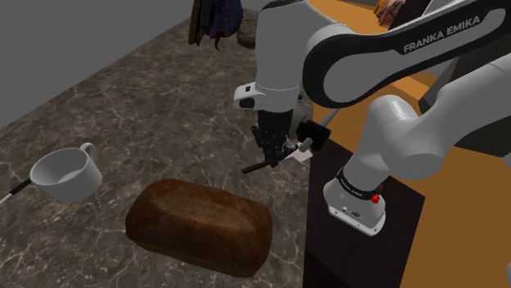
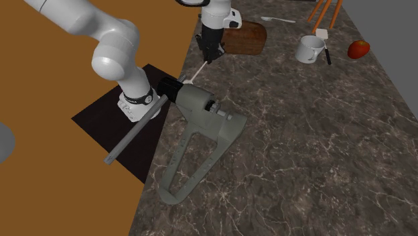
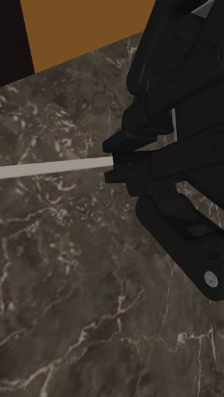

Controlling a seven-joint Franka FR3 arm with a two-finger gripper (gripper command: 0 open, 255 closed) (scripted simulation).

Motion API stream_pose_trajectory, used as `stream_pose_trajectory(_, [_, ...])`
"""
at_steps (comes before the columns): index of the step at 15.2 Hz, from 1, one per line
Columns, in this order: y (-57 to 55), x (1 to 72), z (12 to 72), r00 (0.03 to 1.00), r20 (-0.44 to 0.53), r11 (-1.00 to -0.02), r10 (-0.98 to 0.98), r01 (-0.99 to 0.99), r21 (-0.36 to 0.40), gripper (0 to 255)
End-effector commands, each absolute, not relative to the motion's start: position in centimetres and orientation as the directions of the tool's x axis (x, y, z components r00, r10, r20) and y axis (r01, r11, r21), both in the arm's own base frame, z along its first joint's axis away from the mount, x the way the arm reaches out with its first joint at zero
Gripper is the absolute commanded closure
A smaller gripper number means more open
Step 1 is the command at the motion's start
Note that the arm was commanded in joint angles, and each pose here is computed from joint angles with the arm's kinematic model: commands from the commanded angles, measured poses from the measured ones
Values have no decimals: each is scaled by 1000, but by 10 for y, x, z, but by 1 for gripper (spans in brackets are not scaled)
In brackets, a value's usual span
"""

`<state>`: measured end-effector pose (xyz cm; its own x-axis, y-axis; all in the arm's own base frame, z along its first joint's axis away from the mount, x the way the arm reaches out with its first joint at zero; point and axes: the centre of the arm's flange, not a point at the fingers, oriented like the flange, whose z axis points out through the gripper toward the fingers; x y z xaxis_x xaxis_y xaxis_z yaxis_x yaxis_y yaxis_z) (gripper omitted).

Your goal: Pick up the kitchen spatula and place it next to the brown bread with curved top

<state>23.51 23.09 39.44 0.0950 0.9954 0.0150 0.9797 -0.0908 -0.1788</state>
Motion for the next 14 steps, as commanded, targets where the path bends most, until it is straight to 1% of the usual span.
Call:
stream_pose_trajectory(1, [231, 236, 404, 95, 15, -91, 995, 980, -179, 255])
stream_pose_trajectory(14, [231, 236, 473, 95, 15, -91, 995, 980, -179, 255])
